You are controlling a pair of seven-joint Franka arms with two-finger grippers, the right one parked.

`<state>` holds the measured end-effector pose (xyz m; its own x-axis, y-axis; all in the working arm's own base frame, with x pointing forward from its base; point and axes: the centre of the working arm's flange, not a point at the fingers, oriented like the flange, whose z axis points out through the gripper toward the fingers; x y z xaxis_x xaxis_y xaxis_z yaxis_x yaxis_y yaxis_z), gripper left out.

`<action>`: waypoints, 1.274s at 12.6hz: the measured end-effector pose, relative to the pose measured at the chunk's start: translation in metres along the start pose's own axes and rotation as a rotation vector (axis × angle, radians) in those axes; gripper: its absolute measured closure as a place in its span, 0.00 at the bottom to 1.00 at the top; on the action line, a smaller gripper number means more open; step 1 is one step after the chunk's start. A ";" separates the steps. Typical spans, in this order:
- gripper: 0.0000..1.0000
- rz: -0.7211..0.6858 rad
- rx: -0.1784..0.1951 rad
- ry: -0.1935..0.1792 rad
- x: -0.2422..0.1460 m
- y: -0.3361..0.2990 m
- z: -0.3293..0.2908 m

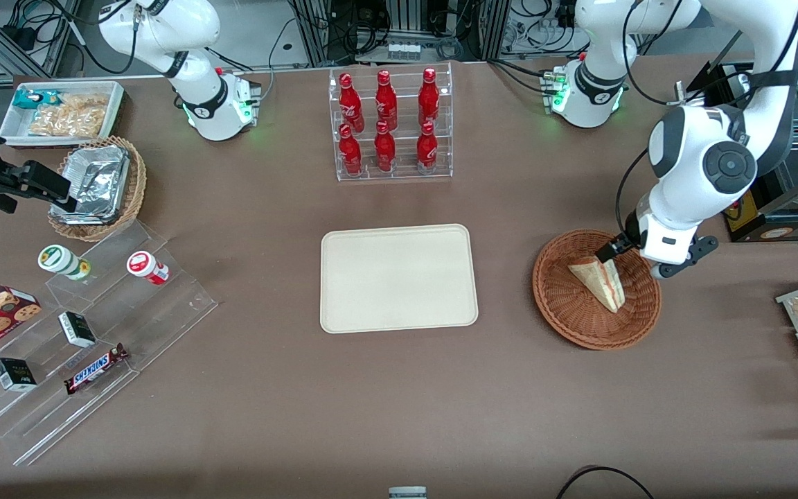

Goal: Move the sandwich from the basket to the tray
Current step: 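Close the left gripper on the wrapped sandwich and lift it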

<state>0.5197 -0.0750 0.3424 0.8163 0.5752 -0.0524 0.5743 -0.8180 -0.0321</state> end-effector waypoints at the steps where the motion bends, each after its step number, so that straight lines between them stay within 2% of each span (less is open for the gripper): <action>1: 0.00 -0.049 -0.002 0.000 0.002 0.001 0.008; 5: 0.00 -0.174 -0.012 -0.002 0.009 0.008 0.040; 10: 0.00 -0.191 -0.006 -0.016 0.012 0.011 0.070; 13: 0.00 -0.192 0.013 -0.039 0.012 0.010 0.091; 15: 0.03 -0.208 0.021 -0.047 0.012 0.010 0.099; 16: 0.11 -0.221 0.021 -0.048 0.012 0.010 0.101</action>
<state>0.5294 -0.0769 0.2409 0.6664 0.7402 -0.0890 0.7372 -0.6721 -0.0691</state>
